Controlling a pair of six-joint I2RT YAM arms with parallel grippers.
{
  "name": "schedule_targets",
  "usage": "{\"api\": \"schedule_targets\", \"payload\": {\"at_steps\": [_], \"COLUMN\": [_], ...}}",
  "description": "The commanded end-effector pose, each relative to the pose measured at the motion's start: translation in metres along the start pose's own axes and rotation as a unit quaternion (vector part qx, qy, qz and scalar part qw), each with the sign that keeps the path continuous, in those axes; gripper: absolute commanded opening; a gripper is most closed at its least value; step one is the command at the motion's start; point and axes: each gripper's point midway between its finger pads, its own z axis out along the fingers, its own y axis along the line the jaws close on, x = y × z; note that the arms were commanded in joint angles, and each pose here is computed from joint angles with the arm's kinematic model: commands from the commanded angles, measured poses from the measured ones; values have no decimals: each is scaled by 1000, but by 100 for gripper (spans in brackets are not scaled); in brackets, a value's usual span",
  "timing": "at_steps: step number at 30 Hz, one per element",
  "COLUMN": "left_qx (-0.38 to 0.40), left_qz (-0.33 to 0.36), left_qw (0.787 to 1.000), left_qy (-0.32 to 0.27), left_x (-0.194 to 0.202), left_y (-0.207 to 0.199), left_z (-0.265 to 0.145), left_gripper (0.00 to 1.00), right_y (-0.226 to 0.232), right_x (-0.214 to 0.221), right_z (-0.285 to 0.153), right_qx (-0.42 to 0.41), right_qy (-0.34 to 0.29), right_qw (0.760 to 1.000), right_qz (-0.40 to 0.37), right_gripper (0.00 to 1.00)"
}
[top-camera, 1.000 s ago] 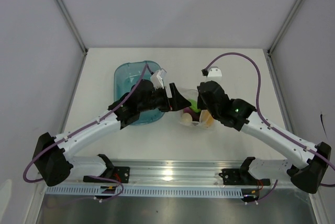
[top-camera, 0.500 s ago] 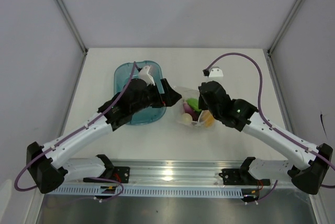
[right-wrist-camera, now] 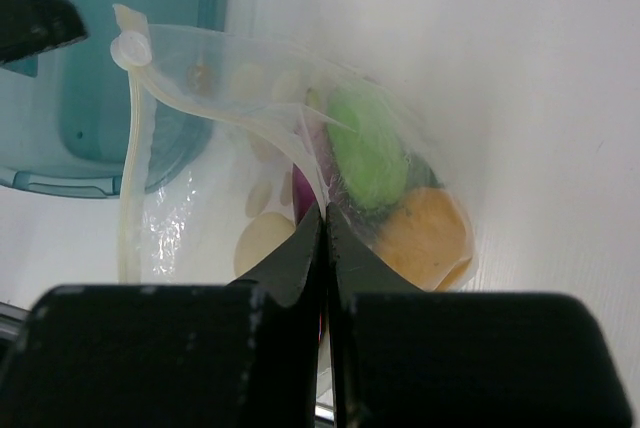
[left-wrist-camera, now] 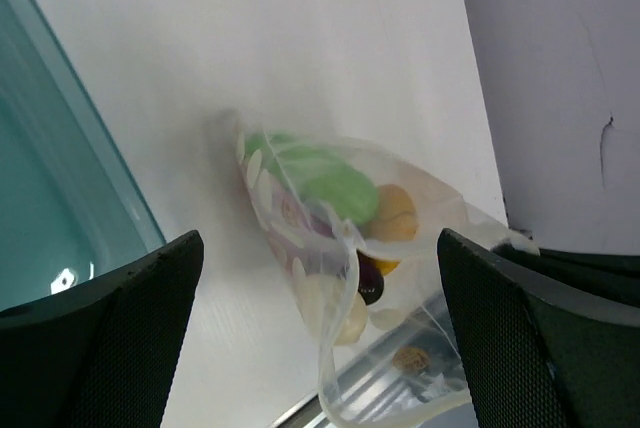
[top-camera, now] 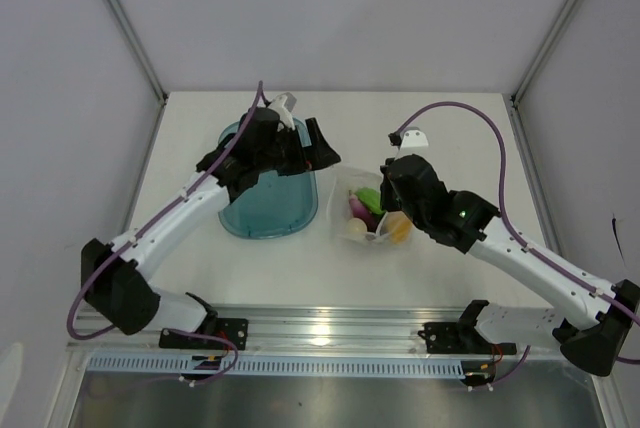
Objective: Place the food in the zip-top bag and seal the zipper
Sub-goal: Adjust the zipper food storage bag at the center of the board.
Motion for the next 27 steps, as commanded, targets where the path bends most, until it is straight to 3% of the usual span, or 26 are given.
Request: {"api": "schedule_targets", "payload": {"at_steps": [1, 6, 11, 14, 17, 18, 20, 21, 24, 27], "left_qx": [88, 156, 154, 163, 163, 160, 157, 156, 160, 158], "left_qz": [-11, -71, -98, -101, -98, -98, -99, -101, -105, -108], "left_qw": [994, 976, 972, 971, 972, 972, 973, 972, 971, 971], "left_qy": [71, 134, 151, 146, 138, 138, 140, 141, 144, 145], "left_x": [4, 23, 31, 32, 33, 33, 35, 36, 36, 38], "left_y": [-30, -51, -48, -49, -45, -43, -40, -38, -37, -34], "left_z": [9, 22, 33, 33, 36, 39, 42, 43, 45, 44], "left_gripper": [99, 99, 95, 87, 77, 66, 58, 46, 24, 15], "right_y": [4, 5, 6, 4, 2, 3, 2, 2, 0, -3], "right_x": [-14, -13, -12, -12, -11, -11, -11, -11, -11, -11], "right_z": [-6, -3, -2, -3, -3, -2, -2, -3, -4, -5], "right_qx": [-15, -18, -19, -16, -13, -13, -13, -13, -9, -3], "right_qy": [-20, -19, -17, -17, -17, -16, -15, -15, -15, -16], "right_qw": [1000, 1000, 1000, 1000, 1000, 1000, 1000, 1000, 1000, 1000], "right_qz": [8, 9, 8, 6, 4, 3, 3, 2, 1, 2], "right_gripper": [0, 0, 0, 0, 0, 0, 0, 0, 0, 0]}}
